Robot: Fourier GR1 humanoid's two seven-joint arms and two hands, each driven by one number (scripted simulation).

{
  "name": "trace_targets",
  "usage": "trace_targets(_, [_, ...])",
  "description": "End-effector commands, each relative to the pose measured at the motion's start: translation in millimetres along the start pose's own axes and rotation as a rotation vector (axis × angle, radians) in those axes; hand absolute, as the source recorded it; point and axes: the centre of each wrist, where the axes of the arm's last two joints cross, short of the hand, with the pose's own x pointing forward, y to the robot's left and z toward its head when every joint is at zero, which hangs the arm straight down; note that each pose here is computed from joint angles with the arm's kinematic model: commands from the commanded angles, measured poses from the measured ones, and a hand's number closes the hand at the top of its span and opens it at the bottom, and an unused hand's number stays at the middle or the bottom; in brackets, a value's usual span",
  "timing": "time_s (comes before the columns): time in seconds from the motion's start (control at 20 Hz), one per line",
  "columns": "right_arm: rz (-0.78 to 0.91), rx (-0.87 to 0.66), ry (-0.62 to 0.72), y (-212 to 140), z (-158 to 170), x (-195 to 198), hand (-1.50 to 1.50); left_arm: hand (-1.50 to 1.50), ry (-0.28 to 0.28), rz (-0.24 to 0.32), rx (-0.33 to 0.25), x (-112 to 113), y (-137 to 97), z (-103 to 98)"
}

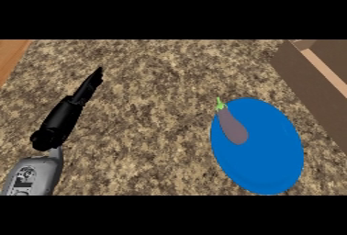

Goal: Pick the can from the plate and place it in the cardboard box

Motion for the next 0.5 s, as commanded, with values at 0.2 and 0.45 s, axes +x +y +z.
trace_targets(0.2, [-0.569,-0.298,0.019,-30,13,-28,-1.5,0.0,0.001,-0.002,0.015,-8,-3,0])
trace_targets(0.45, [-0.606,-0.395,0.026,-49,39,-75,-1.5,0.0,-0.014,-0.002,-0.003,6,9,-3])
